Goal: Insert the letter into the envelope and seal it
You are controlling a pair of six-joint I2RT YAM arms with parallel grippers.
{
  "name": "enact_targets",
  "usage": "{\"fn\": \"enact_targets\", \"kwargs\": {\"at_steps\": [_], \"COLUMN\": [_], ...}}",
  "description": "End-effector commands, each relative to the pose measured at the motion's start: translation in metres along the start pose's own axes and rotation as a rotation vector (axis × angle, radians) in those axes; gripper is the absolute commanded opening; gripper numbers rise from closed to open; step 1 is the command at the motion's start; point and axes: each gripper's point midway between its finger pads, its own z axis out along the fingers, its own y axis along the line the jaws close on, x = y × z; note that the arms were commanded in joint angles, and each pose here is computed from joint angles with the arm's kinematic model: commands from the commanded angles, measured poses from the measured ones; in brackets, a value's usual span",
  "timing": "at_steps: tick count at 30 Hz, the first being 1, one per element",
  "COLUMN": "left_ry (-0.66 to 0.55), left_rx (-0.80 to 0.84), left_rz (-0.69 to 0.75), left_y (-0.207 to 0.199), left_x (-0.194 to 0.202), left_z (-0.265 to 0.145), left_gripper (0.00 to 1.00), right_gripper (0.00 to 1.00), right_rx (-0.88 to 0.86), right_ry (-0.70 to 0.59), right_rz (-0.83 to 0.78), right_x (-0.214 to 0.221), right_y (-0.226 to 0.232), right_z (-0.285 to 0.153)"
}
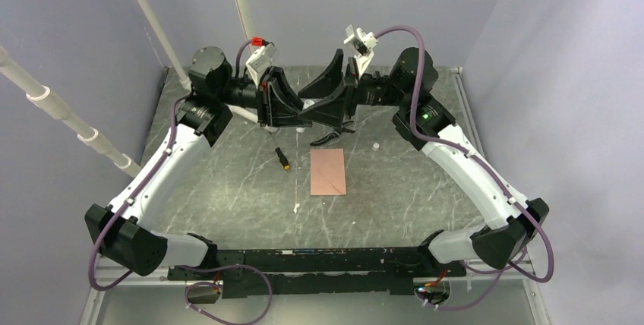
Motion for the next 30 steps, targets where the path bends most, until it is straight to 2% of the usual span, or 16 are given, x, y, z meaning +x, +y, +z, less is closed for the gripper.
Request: {"fn": "enact_targets", "kwargs": {"at_steps": [1, 3, 5, 10, 16, 19, 22, 25, 30], "left_ry": [-0.022, -0.046, -0.069, -0.094, -0.105, -0.116, -0.121, -0.116, -0.066], "left_rx": [-0.035, -0.173, -0.282, -0.36, -0.437, -0.462, -0.462, -0.43, -0.194], "left_rz": [0.061, 0.085, 0.089, 0.114, 0.108, 0.113, 0.108, 0.102, 0.094], "left_y": [-0.006, 0.016, 0.031, 0.042, 0.052, 0.054, 0.054, 0.049, 0.012], "left_x": [-0.014, -0.017, -0.019, -0.022, -0.023, -0.025, -0.026, -0.026, -0.024], "left_z": [-0.001, -0.003, -0.008, -0.013, -0.019, -0.021, -0.021, -0.018, -0.005], "left_gripper": [0.02, 0.03, 0.02, 0.02, 0.03, 0.02, 0.02, 0.02, 0.02], "right_gripper": [0.73, 0.76, 0.77, 0.77, 0.73, 0.56, 0.32, 0.02, 0.0], "right_rx": [0.214, 0.373, 0.461, 0.504, 0.516, 0.501, 0.456, 0.395, 0.191], "right_ry": [-0.121, -0.157, -0.178, -0.168, -0.149, -0.134, -0.114, -0.1, -0.094], "right_rz": [0.024, 0.117, 0.177, 0.241, 0.265, 0.28, 0.278, 0.248, 0.074], "right_x": [-0.039, -0.038, -0.033, -0.023, -0.018, -0.015, -0.015, -0.016, -0.025], "right_y": [-0.021, -0.048, -0.062, -0.074, -0.077, -0.078, -0.072, -0.062, -0.024], "right_z": [-0.003, -0.01, -0.015, -0.015, -0.014, -0.01, -0.005, -0.002, -0.002]}}
